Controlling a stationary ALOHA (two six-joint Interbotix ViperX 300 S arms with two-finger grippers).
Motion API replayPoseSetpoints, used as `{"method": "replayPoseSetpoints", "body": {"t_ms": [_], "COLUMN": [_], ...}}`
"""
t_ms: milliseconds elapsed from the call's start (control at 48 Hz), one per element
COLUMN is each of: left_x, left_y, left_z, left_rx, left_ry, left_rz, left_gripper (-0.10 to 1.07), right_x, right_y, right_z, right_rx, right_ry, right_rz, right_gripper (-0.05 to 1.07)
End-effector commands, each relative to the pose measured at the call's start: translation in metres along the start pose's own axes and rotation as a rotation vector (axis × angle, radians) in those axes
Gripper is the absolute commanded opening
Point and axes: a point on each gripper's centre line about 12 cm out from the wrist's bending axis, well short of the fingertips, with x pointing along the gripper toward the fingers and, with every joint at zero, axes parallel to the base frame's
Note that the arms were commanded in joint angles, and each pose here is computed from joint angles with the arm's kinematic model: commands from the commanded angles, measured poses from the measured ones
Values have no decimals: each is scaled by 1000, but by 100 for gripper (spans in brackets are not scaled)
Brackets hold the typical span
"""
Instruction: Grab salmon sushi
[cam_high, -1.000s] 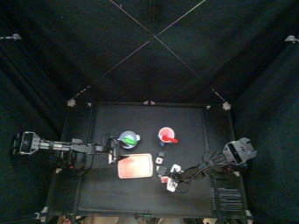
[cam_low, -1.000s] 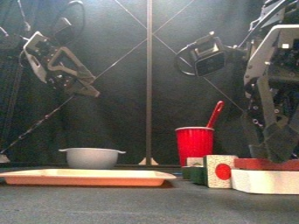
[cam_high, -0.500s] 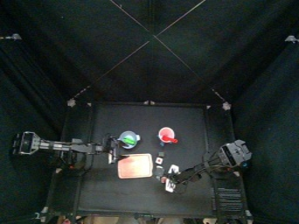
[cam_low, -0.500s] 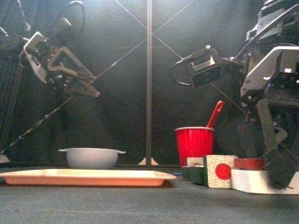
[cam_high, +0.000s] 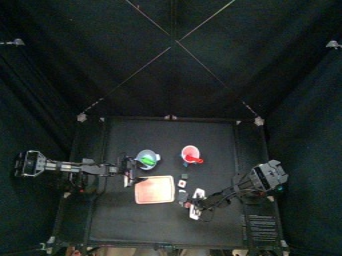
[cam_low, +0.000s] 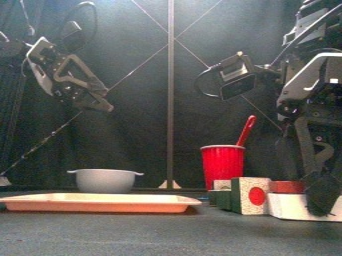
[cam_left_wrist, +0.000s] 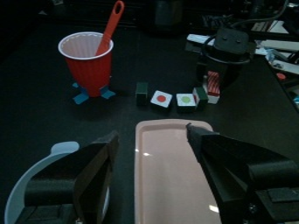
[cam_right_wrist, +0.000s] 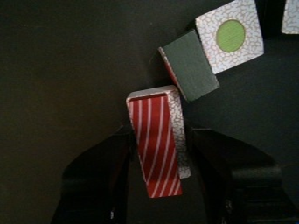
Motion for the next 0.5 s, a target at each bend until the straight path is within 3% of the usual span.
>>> {"method": "replayPoseSetpoints", "body": {"t_ms": [0, 167, 479], "left_x": [1, 1, 0], "left_y": [1, 1, 1], "left_z": [5, 4, 3], "left_rx": [-2, -4, -4], "left_ry": [-20, -15, -12], "left_rz": [2, 2, 2], "left_gripper": [96, 96, 96], "right_x": [-29, -48, -51], "right_y": [10, 15, 16], "right_z": [15, 21, 26], "right_rx": [0, -12, -22], "right_ry": [-73, -122, -142], "right_rz": [54, 85, 89], "right_gripper": [62, 62, 62]}}
